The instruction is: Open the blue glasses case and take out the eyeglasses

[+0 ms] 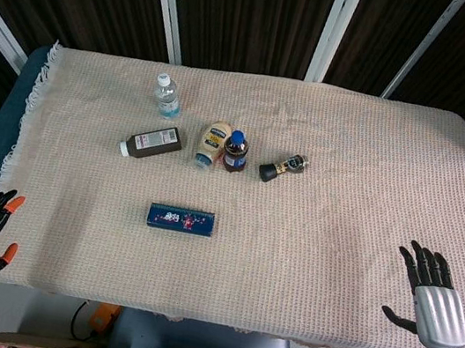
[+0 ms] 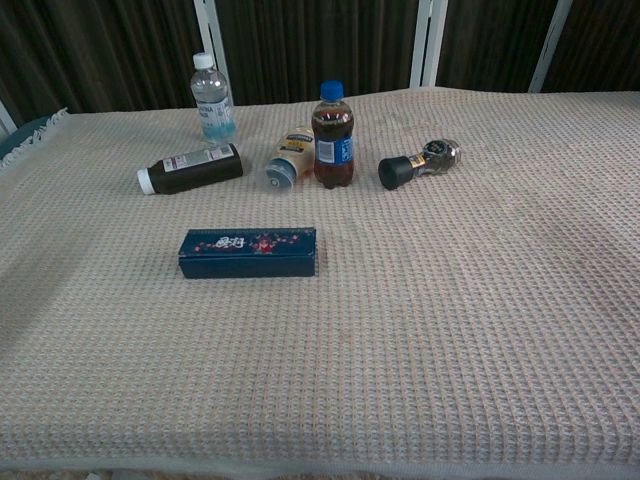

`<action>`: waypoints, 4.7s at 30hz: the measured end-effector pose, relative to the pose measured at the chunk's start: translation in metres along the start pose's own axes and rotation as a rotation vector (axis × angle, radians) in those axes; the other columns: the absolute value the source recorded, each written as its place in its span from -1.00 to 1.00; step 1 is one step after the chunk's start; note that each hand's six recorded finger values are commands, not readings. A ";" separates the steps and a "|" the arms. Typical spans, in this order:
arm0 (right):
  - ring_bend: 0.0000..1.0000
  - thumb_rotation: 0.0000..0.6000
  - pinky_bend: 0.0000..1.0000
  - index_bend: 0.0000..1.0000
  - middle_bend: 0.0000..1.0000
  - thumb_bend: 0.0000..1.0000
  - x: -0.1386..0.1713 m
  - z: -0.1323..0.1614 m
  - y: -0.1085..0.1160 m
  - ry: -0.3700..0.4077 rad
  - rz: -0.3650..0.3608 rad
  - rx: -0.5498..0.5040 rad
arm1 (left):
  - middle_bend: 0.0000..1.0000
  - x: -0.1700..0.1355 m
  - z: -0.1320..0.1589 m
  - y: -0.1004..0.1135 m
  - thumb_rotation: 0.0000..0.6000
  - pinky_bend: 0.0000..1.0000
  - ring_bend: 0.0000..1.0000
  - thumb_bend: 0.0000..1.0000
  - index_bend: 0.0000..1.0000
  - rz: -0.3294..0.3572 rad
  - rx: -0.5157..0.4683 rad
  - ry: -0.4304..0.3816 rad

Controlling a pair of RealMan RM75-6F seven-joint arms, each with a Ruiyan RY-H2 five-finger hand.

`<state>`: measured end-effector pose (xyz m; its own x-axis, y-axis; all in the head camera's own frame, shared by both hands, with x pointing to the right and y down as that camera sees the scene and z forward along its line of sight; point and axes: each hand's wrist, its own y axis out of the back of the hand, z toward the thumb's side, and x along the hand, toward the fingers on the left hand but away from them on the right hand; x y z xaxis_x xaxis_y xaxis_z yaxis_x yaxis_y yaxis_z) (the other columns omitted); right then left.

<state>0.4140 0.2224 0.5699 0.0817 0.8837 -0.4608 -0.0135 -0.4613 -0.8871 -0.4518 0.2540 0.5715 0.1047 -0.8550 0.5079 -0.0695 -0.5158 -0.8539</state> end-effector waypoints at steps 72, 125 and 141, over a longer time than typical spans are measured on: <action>-1.00 1.00 -1.00 -1.00 -1.00 -0.63 0.002 -0.012 0.014 0.003 0.007 -0.086 | -1.00 0.185 0.265 -0.119 1.00 -1.00 -1.00 -0.21 -0.01 -0.121 -0.074 -0.242; -1.00 1.00 -1.00 -1.00 -1.00 -0.63 0.005 0.000 0.006 0.051 0.046 -0.080 | -0.99 0.186 0.220 -0.088 1.00 -1.00 -1.00 0.40 -0.25 -0.086 0.039 -0.207; -1.00 1.00 -1.00 -1.00 -1.00 -0.63 0.005 0.001 0.006 0.052 0.044 -0.079 | -1.00 0.159 0.183 -0.102 1.00 -1.00 -1.00 0.50 -0.11 -0.134 0.112 -0.204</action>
<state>0.4138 0.2242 0.5619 0.1345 0.8579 -0.4959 0.0600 -0.5066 -0.8601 -0.2467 0.1806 0.7190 0.3038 -0.7451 0.5938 0.0676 -0.6049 -0.7935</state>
